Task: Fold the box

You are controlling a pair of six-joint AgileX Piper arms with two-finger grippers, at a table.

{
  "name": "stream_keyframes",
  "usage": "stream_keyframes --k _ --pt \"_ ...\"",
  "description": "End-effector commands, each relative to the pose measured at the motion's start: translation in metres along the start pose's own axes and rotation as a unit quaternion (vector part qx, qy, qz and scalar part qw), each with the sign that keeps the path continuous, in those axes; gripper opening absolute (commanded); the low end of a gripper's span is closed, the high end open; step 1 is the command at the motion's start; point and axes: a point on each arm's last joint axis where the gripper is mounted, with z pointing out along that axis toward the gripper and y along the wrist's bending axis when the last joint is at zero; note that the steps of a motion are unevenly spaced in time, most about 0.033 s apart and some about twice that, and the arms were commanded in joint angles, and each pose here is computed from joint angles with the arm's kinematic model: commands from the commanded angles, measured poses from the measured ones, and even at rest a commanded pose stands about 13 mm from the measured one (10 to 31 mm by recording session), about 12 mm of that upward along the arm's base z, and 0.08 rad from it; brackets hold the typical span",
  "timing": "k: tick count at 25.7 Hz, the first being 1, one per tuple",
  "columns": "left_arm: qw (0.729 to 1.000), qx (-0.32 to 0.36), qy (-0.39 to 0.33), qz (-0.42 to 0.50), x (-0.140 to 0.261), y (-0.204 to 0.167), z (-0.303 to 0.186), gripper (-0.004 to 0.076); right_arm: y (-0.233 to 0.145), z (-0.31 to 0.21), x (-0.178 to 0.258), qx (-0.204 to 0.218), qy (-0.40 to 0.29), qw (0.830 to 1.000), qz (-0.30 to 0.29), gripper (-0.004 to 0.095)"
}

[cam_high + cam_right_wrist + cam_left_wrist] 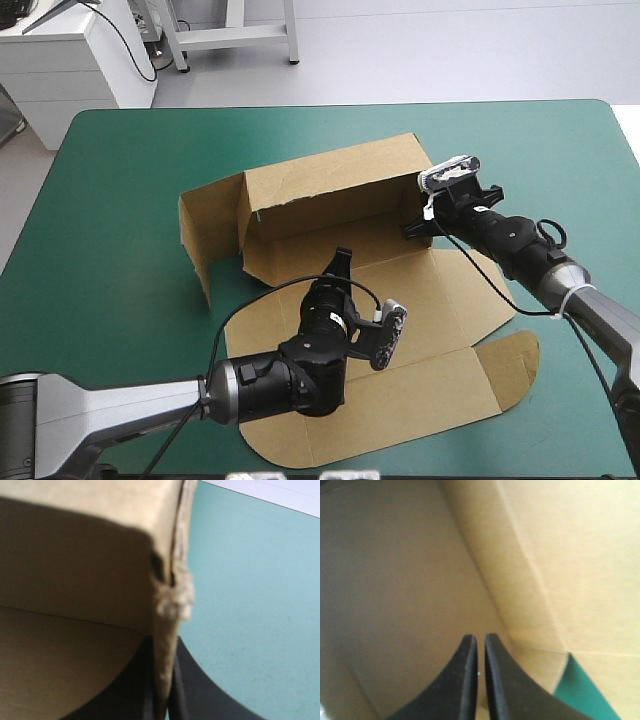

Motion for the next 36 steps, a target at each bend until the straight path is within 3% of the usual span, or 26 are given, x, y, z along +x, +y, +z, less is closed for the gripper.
stream_keyframes --k 1,3,6,9,15,20,23,26,30,36 --pt "0.988 0.150 -0.045 -0.010 0.016 0.024 -0.032 0.0012 -0.005 -0.011 -0.017 -0.003 -0.026 1.000 0.000 -0.0021" --pt "0.967 0.237 -0.074 -0.050 0.032 0.046 -0.043 0.0012 -0.010 -0.011 -0.016 -0.002 -0.024 1.000 0.010 -0.0021" --pt "0.951 0.235 -0.138 -0.149 0.058 0.088 -0.052 0.0012 -0.012 -0.011 -0.014 -0.015 -0.016 1.000 0.006 -0.0021" --pt "0.912 0.227 -0.189 -0.284 0.111 0.124 -0.061 0.0012 -0.012 -0.011 -0.013 -0.019 -0.013 1.000 0.008 -0.0021" --pt "0.843 0.182 -0.149 -0.485 0.218 0.137 -0.059 -0.0008 -0.023 -0.013 -0.008 -0.022 0.005 1.000 0.017 -0.0019" --pt "0.737 0.120 -0.119 -0.655 0.314 0.129 -0.066 -0.0008 -0.028 -0.014 -0.004 -0.023 0.023 0.999 0.018 -0.0019" --pt "0.665 0.104 -0.111 -0.731 0.348 0.117 -0.067 -0.0008 -0.027 -0.014 -0.003 -0.027 0.030 0.999 0.020 -0.0019" --pt "0.610 0.101 -0.091 -0.781 0.372 0.098 -0.061 -0.0008 -0.028 -0.014 -0.003 -0.025 0.034 0.999 0.022 -0.0019" --pt "0.564 0.104 -0.058 -0.817 0.387 0.068 -0.038 -0.0008 -0.029 -0.016 -0.012 -0.028 0.030 0.999 0.020 -0.0019" --pt "0.532 0.118 -0.035 -0.838 0.386 0.039 -0.010 -0.0008 -0.032 -0.019 -0.038 -0.035 0.034 0.999 0.014 -0.0019"
